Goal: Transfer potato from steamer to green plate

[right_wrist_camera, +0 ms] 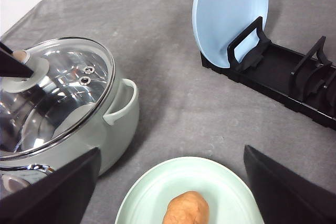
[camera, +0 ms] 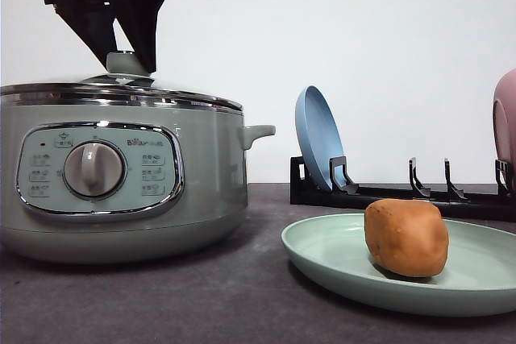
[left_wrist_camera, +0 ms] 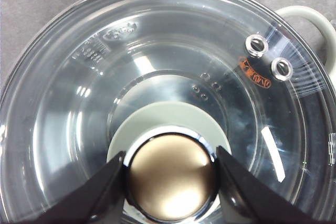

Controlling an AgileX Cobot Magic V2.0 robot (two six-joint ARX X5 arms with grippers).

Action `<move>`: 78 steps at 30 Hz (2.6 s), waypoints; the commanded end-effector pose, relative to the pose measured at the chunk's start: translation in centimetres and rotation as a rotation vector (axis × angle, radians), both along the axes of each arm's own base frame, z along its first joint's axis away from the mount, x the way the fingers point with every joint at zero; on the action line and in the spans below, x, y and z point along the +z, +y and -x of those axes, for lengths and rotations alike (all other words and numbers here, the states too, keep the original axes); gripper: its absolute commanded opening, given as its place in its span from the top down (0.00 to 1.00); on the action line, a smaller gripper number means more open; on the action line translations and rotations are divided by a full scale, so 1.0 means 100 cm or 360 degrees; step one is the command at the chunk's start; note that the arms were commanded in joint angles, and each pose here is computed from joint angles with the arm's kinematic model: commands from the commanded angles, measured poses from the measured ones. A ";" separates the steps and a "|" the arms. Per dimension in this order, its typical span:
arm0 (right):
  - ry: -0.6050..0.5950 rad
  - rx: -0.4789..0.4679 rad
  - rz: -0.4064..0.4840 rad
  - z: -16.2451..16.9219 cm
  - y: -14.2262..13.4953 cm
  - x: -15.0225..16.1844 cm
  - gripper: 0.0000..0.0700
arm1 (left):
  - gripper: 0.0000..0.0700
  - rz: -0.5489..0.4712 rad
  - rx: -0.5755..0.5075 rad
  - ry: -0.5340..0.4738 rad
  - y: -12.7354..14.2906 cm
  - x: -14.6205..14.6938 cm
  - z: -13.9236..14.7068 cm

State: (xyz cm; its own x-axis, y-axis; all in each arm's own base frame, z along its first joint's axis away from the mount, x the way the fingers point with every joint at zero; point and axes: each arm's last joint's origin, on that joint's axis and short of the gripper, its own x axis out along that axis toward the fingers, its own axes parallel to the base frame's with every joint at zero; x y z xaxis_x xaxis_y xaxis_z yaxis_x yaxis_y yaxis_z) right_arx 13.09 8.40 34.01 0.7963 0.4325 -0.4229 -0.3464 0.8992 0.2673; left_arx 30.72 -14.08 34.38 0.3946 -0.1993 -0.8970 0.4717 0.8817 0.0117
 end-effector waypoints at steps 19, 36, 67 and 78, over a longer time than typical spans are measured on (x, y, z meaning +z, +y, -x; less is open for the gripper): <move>-0.0035 0.0024 0.0019 0.000 0.001 0.004 0.22 | 1.00 0.0037 -0.0052 -0.0095 -0.012 0.004 -0.007; -0.0038 0.0033 0.0027 0.000 0.001 0.004 0.22 | 0.34 -0.0001 -0.0044 0.0012 -0.011 0.003 0.001; 0.0374 0.0540 -0.0002 0.015 0.003 -0.013 0.22 | 0.31 0.0604 -0.0307 -0.0267 0.044 0.112 0.132; 0.0443 0.0648 -0.0023 0.018 0.004 -0.016 0.94 | 0.99 0.0610 -0.0340 -0.0151 0.050 0.111 0.147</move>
State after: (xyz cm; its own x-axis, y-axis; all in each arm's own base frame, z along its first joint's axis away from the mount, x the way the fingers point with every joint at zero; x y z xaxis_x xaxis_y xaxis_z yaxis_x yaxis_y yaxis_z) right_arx 11.26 8.64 32.11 0.4212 0.6849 -0.5945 -0.5614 0.7117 0.4222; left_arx 16.16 -9.05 44.83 0.3760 -0.5825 -0.7206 0.6410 0.7251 -0.2517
